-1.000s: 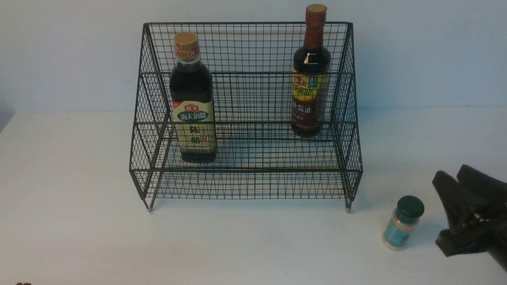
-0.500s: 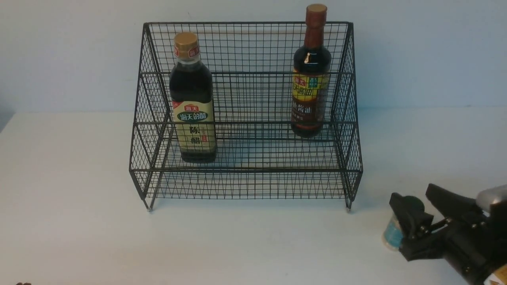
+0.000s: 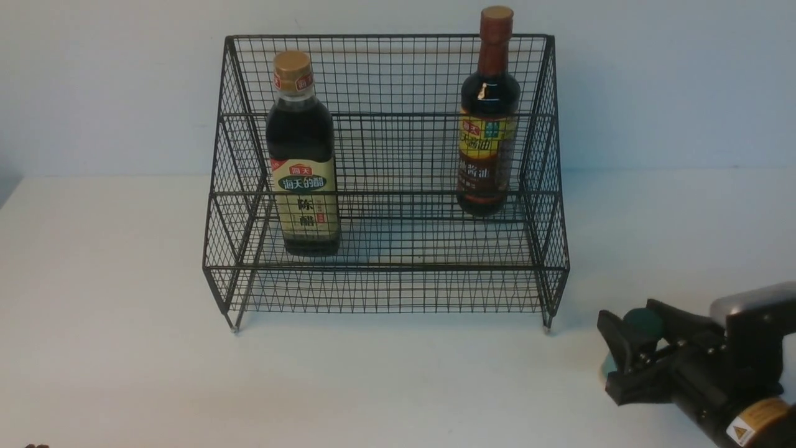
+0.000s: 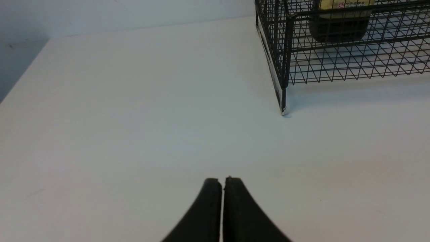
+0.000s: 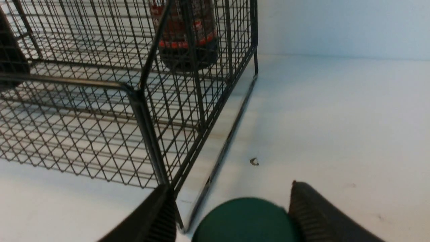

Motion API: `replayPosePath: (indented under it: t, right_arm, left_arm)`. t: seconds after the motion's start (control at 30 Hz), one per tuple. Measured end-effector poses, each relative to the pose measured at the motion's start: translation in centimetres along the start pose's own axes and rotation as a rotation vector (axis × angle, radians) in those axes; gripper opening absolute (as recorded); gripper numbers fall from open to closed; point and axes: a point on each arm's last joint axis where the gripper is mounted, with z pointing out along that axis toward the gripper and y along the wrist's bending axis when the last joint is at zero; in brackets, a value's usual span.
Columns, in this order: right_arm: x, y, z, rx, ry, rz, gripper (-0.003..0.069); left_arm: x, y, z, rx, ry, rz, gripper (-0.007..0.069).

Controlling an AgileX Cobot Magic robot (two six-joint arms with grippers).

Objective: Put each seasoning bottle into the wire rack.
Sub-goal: Use the right arm to grab the condiment bottle closest to it, then use the right arm to put the condiment bottle back on the shelf

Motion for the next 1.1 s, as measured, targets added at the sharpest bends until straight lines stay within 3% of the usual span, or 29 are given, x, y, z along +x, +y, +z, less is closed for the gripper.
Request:
replayPosePath:
  t: [0.03, 0.43, 0.77, 1.1]
  right_arm:
    - [-0.1, 0.0, 0.1, 0.0, -0.003, 0.0, 0.0312]
    - [-2.1, 0.2, -1.8, -0.008, -0.093, 0.0, 0.0314]
    - [-8.4, 0.7, -4.6, -0.034, -0.221, -0.001, 0.0314]
    - [-18.7, 2.8, -3.4, -0.105, -0.25, -0.005, 0.0314]
  left_arm:
    - [0.0, 0.0, 0.0, 0.0, 0.0, 0.0, -0.0005]
    - [0.0, 0.0, 0.0, 0.0, 0.0, 0.0, -0.0005]
    - [0.0, 0.0, 0.0, 0.0, 0.0, 0.0, -0.0005]
    - [0.0, 0.0, 0.0, 0.0, 0.0, 0.0, -0.0005]
